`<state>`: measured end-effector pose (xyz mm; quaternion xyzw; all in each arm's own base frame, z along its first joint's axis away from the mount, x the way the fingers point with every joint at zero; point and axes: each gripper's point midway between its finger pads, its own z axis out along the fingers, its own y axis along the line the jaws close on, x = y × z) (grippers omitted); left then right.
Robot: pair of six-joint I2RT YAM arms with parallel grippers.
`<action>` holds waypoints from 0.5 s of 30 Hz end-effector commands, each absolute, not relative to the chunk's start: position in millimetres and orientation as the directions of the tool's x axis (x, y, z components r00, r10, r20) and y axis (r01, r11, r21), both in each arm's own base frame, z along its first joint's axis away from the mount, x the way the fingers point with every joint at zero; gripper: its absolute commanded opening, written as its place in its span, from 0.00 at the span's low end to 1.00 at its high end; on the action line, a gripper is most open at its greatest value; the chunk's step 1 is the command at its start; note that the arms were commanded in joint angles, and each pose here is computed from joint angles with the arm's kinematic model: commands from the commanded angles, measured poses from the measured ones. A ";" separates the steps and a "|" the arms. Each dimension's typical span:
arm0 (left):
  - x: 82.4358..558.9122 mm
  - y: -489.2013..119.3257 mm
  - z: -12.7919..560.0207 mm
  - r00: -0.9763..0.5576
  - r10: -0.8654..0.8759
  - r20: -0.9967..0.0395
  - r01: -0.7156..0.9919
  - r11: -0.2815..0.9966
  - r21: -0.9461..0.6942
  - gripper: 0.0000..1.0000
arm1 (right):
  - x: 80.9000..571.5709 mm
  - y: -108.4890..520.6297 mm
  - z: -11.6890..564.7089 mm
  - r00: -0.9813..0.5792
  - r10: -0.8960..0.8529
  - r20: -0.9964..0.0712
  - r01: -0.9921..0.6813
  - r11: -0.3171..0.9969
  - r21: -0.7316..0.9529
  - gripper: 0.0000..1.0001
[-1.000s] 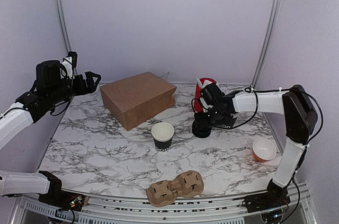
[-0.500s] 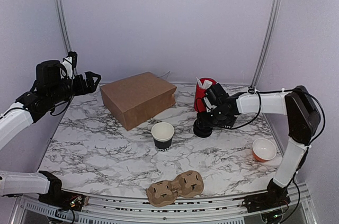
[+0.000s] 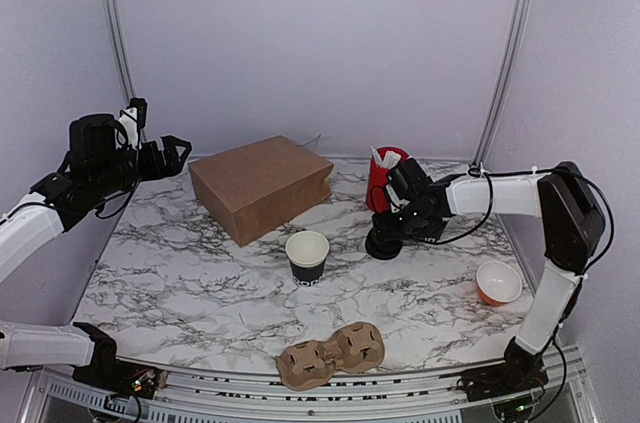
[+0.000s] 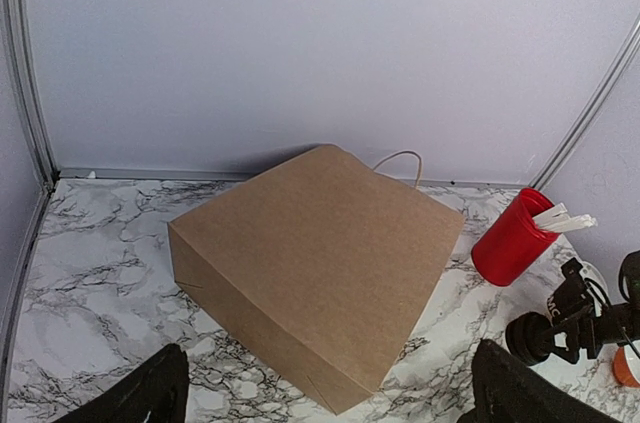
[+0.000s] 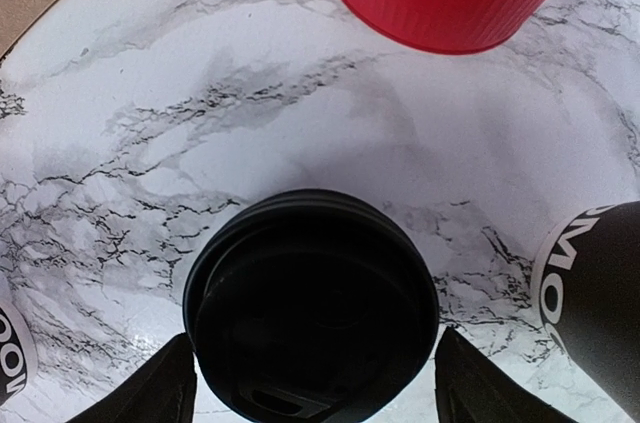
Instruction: Pack the takeout coffee
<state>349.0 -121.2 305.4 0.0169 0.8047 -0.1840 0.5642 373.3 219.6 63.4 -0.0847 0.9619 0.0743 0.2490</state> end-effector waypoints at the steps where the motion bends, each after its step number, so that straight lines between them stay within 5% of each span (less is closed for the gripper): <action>1: 351.1 -122.3 303.5 -0.360 -0.184 -0.915 0.244 0.928 -0.282 0.99 | 378.6 220.5 75.5 -0.844 -0.136 -0.519 -0.198 0.978 0.065 0.79; 15: 351.0 -121.6 303.9 -0.357 -0.183 -0.916 0.241 0.929 -0.280 0.99 | 379.2 228.7 62.3 -0.847 -0.175 -0.502 -0.221 0.975 0.033 0.82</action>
